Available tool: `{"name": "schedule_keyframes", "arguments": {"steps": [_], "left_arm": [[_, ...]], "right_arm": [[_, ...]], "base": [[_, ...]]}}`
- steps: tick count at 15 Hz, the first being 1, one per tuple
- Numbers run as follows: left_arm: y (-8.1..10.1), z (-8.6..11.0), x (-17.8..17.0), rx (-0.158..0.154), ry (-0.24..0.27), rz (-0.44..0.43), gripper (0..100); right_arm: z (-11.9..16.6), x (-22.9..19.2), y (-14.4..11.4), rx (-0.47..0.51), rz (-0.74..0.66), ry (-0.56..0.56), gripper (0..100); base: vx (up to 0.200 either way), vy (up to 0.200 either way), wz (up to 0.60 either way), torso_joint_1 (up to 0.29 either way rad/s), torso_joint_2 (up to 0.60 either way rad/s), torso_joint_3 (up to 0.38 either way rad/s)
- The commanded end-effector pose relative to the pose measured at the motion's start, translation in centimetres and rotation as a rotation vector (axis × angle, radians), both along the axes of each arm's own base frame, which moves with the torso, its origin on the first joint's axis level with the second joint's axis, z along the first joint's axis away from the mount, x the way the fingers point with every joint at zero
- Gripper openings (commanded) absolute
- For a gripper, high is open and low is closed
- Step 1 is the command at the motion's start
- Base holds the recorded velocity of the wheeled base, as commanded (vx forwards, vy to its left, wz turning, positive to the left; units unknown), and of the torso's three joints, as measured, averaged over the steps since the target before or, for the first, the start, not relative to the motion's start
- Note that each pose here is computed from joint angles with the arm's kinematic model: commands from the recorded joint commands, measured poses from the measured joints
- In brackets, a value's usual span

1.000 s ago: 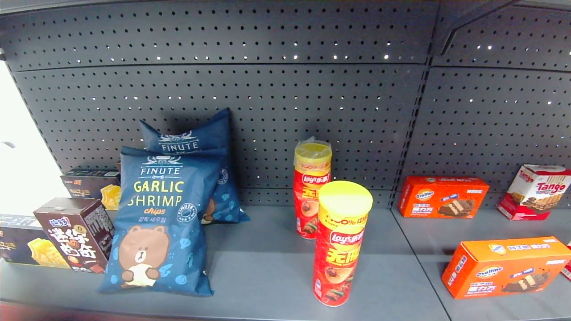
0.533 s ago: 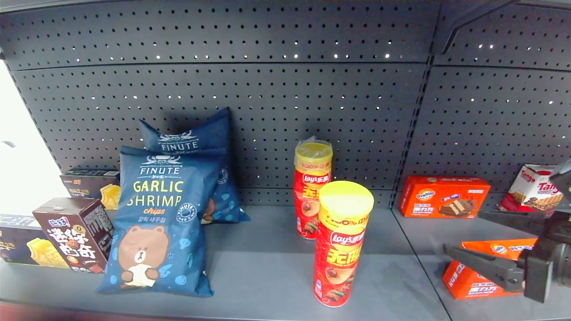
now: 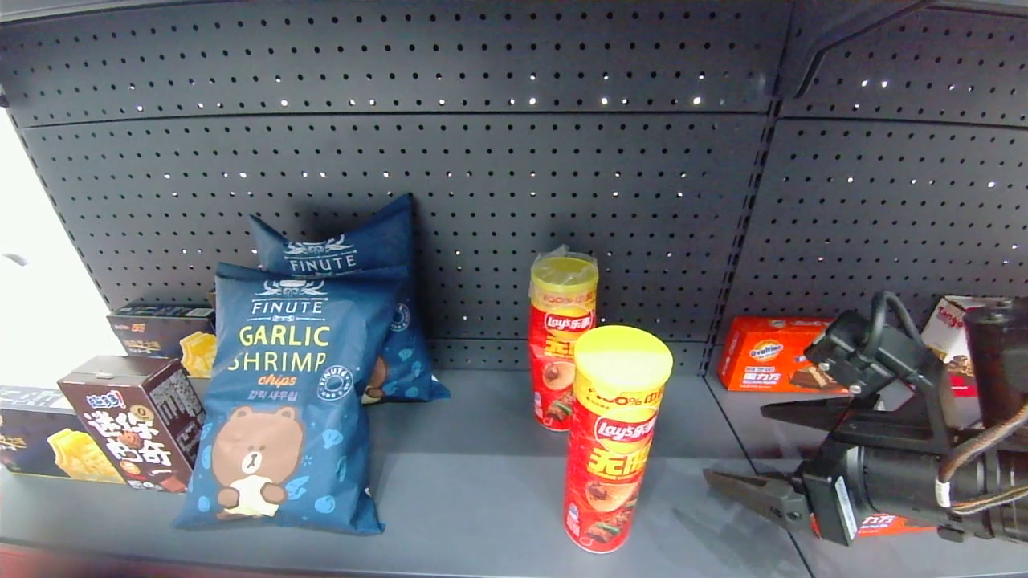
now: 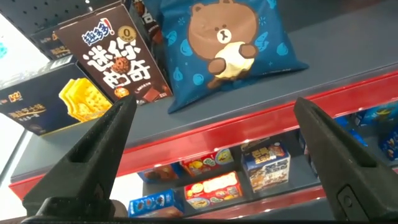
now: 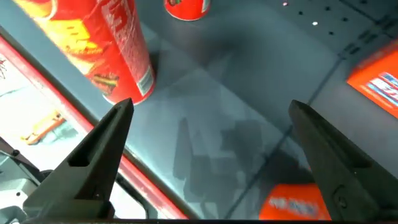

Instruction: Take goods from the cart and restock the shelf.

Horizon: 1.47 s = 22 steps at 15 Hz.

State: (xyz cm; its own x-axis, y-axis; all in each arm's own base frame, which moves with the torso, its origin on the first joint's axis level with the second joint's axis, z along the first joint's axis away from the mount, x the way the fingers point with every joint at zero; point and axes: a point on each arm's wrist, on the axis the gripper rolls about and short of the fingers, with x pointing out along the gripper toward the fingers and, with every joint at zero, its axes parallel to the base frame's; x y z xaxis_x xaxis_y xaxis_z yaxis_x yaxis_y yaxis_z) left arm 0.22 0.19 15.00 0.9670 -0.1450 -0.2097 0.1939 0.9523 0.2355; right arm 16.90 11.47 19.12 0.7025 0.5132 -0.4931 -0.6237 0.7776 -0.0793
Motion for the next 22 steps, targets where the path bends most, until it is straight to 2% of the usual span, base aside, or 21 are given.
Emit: {"name": "schedule_keyframes", "arguments": {"steps": [1, 2, 6, 13, 16, 22], "left_arm": [[0.0, 0.0, 0.1, -0.003, 0.009, -0.006, 100], [0.0, 0.0, 0.1, -0.013, 0.009, -0.010, 100], [0.0, -0.1, 0.1, -0.014, 0.012, -0.009, 100], [0.0, -0.8, 0.1, -0.010, 0.033, -0.009, 100], [0.0, -1.0, 0.2, -0.024, 0.041, -0.005, 100], [-0.1, -1.5, 0.2, -0.021, 0.059, -0.006, 100]], "right_arm": [[-0.7, 1.0, 1.1, -0.023, 0.011, 0.030, 100], [-0.8, 1.5, 1.4, -0.031, 0.010, 0.037, 100], [-1.3, 2.6, 2.7, -0.049, 0.024, 0.056, 100], [-1.8, 3.3, 3.5, -0.060, 0.032, 0.070, 100], [-1.9, 3.3, 3.7, -0.063, 0.038, 0.073, 100], [-2.1, 3.4, 4.0, -0.069, 0.042, 0.080, 100]], "base": [[0.000, 0.000, 0.00, 0.000, 0.00, 0.000], [0.000, 0.000, 0.00, 0.000, 0.00, 0.000], [0.000, 0.000, 0.00, 0.000, 0.00, 0.000], [0.000, 0.000, 0.00, 0.000, 0.00, 0.000], [0.000, 0.000, 0.00, 0.000, 0.00, 0.000], [0.000, 0.000, 0.00, 0.000, 0.00, 0.000]]}}
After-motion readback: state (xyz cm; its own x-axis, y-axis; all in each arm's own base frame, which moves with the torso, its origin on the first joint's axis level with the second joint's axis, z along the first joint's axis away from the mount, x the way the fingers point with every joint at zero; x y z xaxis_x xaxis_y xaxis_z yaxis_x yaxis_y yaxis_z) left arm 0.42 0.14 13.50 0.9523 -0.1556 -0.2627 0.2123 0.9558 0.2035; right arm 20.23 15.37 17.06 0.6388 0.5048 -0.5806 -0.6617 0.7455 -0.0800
